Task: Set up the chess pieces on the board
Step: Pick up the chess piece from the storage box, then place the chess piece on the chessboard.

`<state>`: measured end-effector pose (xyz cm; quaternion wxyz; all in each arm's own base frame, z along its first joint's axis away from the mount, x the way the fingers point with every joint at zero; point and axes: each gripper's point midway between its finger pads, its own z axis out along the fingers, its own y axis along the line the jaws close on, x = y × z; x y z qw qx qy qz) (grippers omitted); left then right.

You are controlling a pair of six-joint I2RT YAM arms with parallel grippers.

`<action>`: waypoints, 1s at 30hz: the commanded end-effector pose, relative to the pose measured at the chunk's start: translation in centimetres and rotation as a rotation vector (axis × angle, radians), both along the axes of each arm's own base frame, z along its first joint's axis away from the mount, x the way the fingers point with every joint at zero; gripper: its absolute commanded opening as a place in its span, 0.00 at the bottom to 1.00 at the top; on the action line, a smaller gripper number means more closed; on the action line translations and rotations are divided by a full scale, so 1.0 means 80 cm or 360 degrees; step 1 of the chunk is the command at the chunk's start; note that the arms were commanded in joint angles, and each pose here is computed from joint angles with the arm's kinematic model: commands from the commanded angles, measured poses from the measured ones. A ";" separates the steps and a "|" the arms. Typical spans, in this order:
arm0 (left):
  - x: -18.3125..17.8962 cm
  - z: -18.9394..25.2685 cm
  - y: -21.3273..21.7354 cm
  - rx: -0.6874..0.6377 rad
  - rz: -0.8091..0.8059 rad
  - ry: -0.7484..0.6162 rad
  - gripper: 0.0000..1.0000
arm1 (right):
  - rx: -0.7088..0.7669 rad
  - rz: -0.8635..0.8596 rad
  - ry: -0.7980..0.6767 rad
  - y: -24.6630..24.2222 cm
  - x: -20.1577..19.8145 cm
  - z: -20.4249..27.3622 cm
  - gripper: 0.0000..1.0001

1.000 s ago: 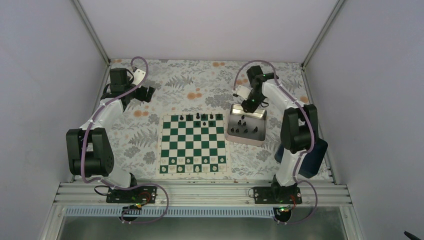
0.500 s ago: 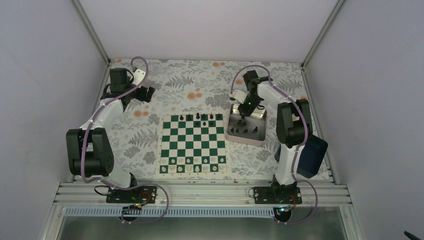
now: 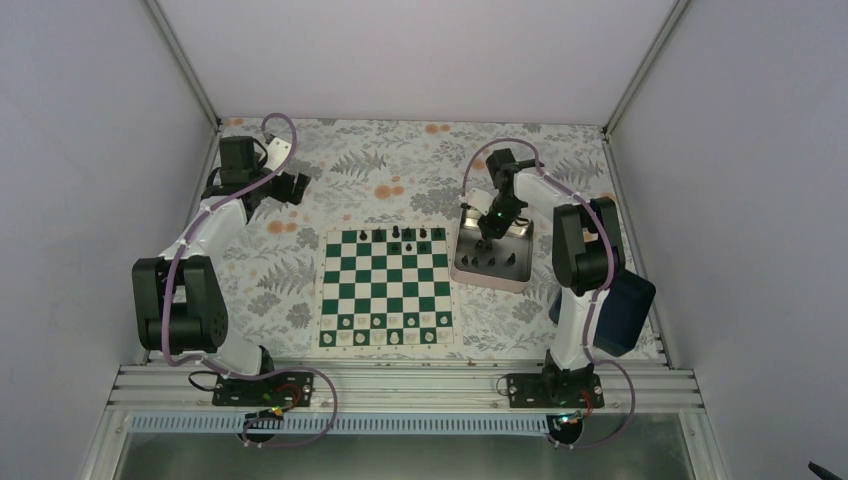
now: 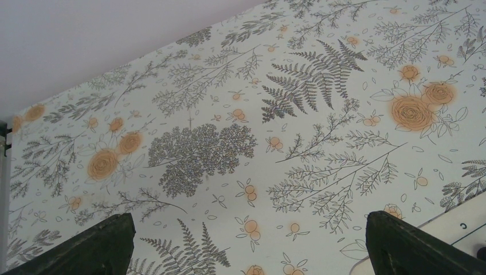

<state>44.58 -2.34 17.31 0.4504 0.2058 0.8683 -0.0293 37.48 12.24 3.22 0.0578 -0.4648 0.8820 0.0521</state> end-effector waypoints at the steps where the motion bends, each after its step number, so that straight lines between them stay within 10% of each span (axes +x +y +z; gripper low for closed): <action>1: 0.003 0.002 0.001 0.0008 -0.0006 -0.0019 1.00 | 0.0030 -0.0024 -0.0001 0.001 0.003 -0.009 0.15; 30: 0.002 0.001 0.001 0.0008 -0.0005 -0.0012 1.00 | 0.0035 0.0331 -0.0157 0.131 -0.023 0.091 0.04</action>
